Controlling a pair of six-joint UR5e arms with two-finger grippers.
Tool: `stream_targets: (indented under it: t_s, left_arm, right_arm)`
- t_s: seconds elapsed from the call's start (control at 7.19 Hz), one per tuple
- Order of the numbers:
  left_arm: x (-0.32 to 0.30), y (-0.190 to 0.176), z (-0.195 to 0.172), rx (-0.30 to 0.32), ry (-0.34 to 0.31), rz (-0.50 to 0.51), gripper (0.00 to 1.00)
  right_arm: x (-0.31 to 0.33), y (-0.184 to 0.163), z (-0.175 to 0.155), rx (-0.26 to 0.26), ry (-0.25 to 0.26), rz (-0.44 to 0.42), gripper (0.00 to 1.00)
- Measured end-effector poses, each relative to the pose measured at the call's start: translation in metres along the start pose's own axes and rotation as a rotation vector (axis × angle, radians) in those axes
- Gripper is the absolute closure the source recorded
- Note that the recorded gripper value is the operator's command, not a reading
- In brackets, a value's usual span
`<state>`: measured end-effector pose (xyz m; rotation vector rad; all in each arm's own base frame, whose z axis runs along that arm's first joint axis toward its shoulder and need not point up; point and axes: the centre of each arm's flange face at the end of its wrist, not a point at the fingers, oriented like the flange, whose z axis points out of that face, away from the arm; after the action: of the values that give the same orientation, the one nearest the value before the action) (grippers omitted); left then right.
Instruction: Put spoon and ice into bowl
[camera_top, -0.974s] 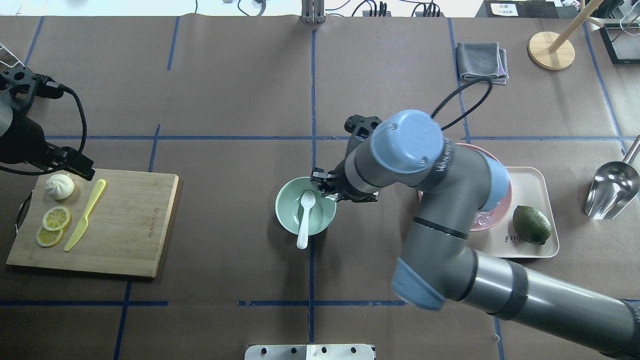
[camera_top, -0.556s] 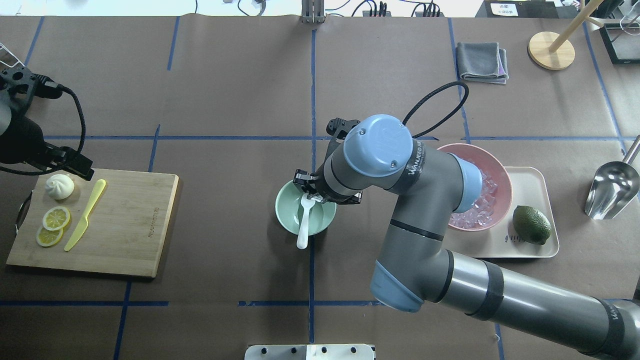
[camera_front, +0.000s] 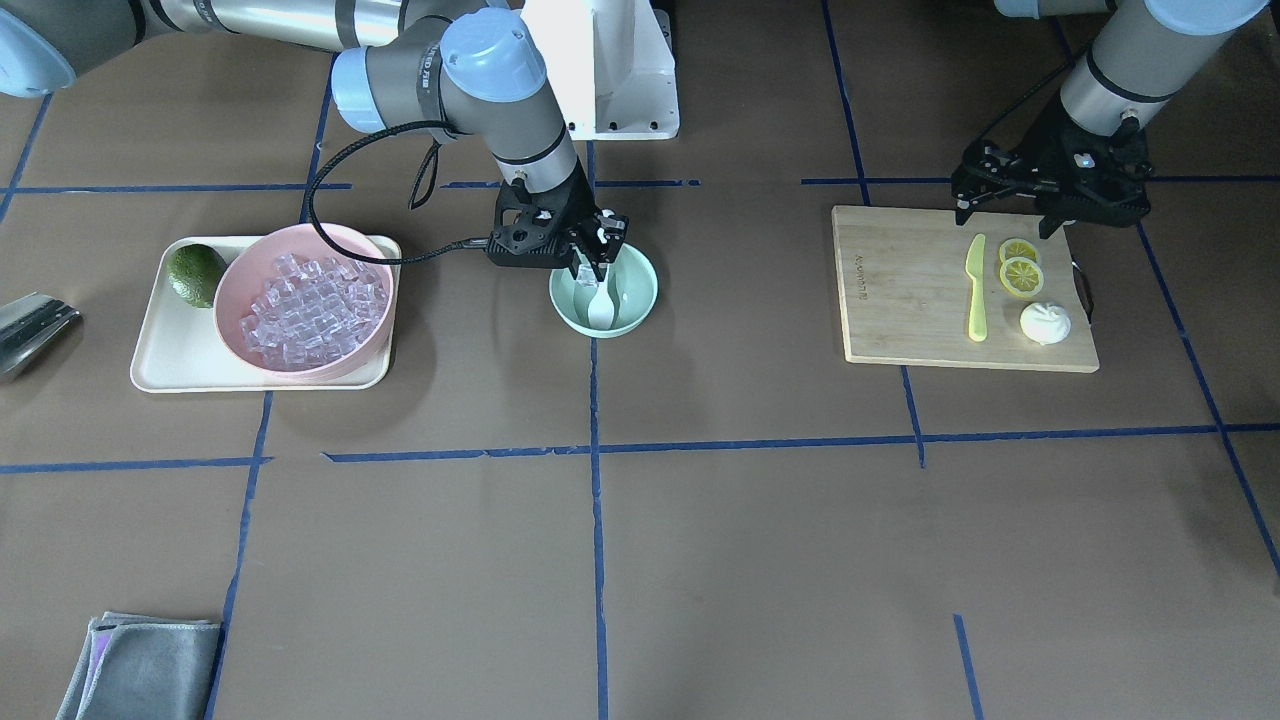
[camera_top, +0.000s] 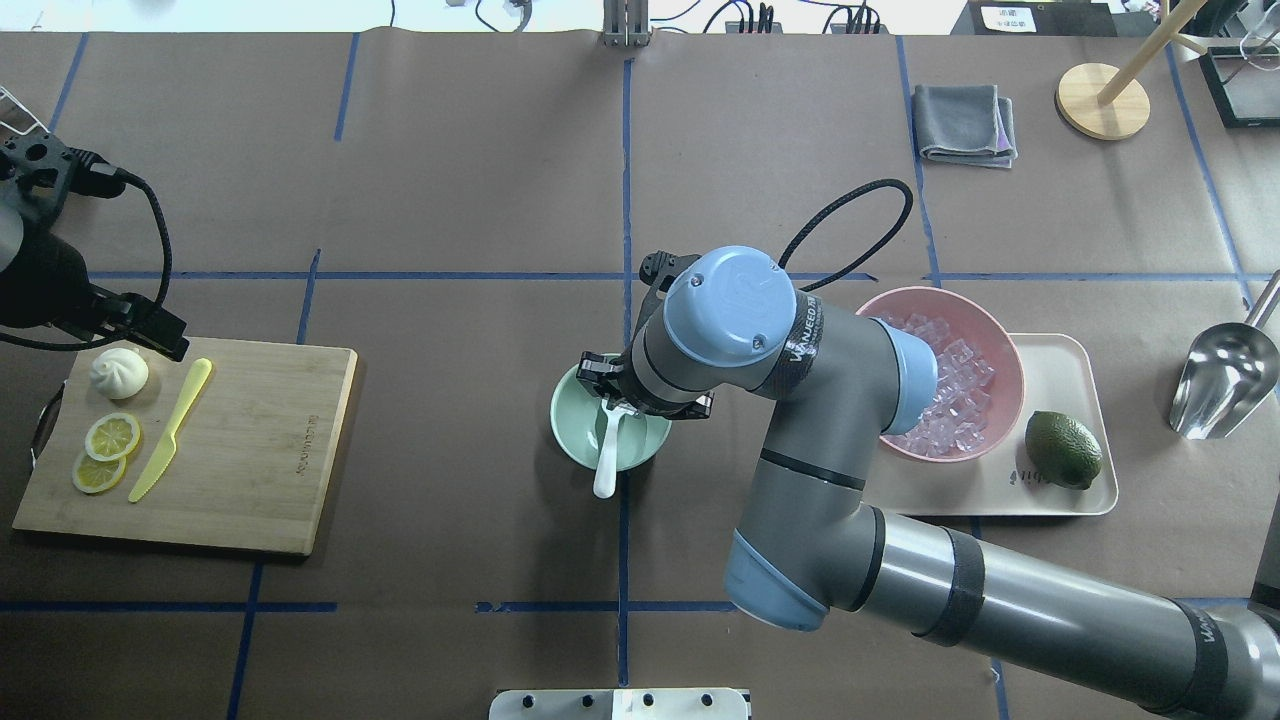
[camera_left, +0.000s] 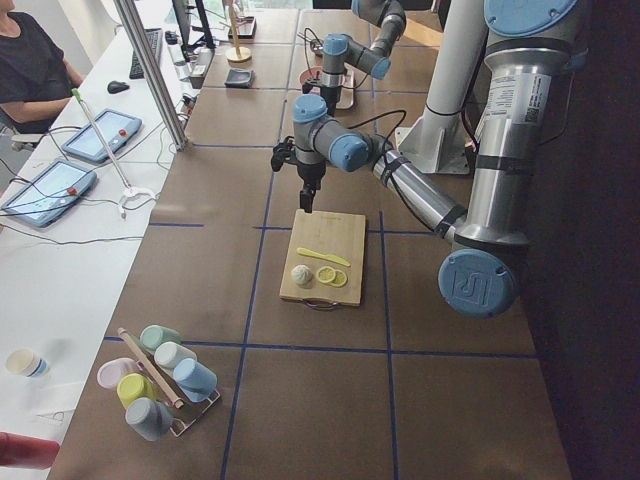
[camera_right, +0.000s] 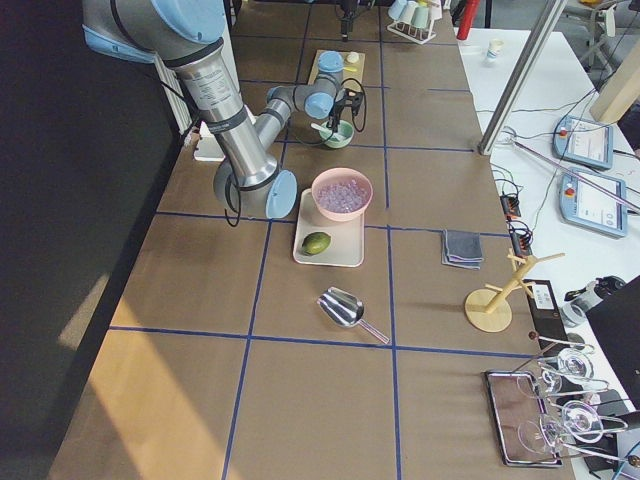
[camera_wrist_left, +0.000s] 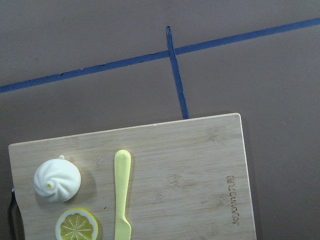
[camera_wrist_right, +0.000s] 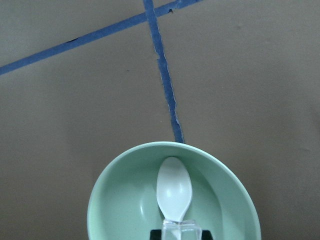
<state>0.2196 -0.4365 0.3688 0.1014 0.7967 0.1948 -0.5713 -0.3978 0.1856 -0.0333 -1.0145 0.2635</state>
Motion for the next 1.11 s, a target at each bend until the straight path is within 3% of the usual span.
stream_targets:
  t_s: [0.28,0.56,0.83,1.11]
  left_arm:
    - [0.0,0.0,0.0,0.0,0.0,0.0,0.01]
    - [-0.001,0.001,0.001,-0.002,-0.001,-0.002,0.01]
    - [-0.009,0.006,0.004,-0.012,-0.009,-0.008,0.01]
    - [-0.035,0.017,0.01,-0.032,-0.033,0.014,0.01]
  right_arm:
    - [-0.002,0.0,0.0,0.0,-0.001,0.0,0.02]
    - [0.002,-0.008,-0.016,0.01,-0.019,0.003,0.01]
    - [0.06,-0.035,-0.069,0.012,-0.024,0.022,0.01]
    - [0.165,-0.092,-0.139,-0.024,-0.006,-0.019,0.01]
